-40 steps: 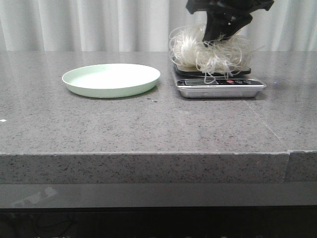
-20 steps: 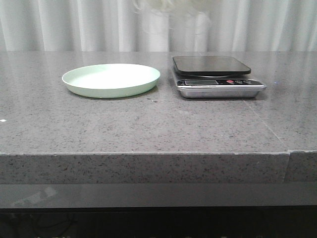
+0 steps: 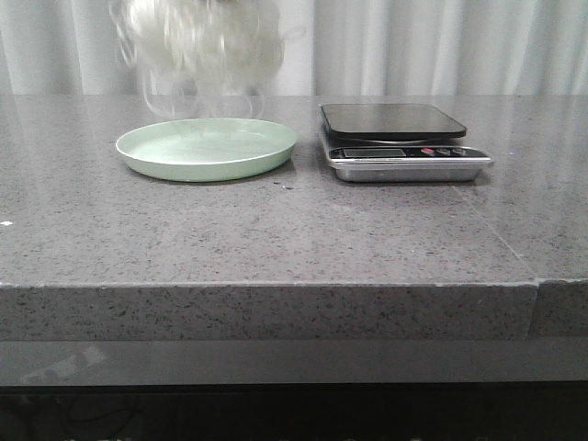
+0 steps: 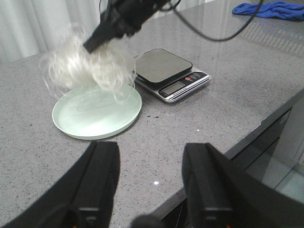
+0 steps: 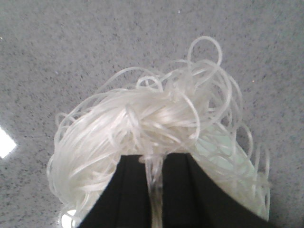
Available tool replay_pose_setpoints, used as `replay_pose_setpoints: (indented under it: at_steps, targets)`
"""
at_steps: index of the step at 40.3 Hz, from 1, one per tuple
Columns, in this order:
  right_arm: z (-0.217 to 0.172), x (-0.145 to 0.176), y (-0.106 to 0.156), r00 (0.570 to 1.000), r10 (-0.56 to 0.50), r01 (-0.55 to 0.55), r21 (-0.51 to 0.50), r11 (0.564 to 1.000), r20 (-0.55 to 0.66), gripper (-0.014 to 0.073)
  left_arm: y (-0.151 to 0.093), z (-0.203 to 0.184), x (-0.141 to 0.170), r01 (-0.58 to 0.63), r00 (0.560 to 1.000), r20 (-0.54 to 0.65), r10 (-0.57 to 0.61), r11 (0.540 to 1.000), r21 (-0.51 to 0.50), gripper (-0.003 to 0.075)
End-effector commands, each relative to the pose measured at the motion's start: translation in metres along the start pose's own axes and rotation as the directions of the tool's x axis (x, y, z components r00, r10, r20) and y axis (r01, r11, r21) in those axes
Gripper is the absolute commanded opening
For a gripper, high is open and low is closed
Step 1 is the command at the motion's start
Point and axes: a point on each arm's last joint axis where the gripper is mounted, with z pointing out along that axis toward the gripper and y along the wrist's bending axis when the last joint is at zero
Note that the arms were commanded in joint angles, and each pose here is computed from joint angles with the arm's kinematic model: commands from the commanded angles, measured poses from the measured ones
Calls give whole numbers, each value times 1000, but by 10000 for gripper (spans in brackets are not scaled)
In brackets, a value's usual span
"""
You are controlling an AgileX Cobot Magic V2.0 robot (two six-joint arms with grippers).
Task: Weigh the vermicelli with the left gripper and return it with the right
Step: 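Lift the vermicelli with the right gripper and carry it over the plate, then lower the vermicelli onto the green plate and open the right gripper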
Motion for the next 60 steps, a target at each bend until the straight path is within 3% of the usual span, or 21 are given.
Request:
replay_pose_setpoints:
  at_steps: [1,5,11,15,33,44,51,60]
  targets:
    - [-23,-25,4,991,-9,9,-1,1000,135,209,-1,-3,-14,15,995,100,-16,1000,11,407]
    - [-14,-17,3,996,-7,7,-4,1000,84,245,-1,-3,-14,15,995,100,-16,1000,11,407]
    - [-13,-16,2,997,-7,8,-5,1000,74,424,-1,-3,-14,15,995,100,-16,1000,11,407]
    - [-15,-17,2,997,-7,7,-3,1000,81,486,-1,-3,-14,15,995,100,-16,1000,11,407]
    - [-111,-34,18,999,-42,42,-22,999,8,483,-1,-3,-14,15,995,100,-16,1000,11,407]
    - [-174,-27,18,996,6,1,81,997,-89,480,-1,-3,-14,15,995,100,-16,1000,11,407]
    - [-210,-11,21,1000,14,-13,87,996,-9,480,-1,-3,-14,15,995,100,-16,1000,11,407]
    - [-248,42,21,998,5,-12,106,994,65,480,-1,-2,-14,15,995,98,-16,1000,11,407]
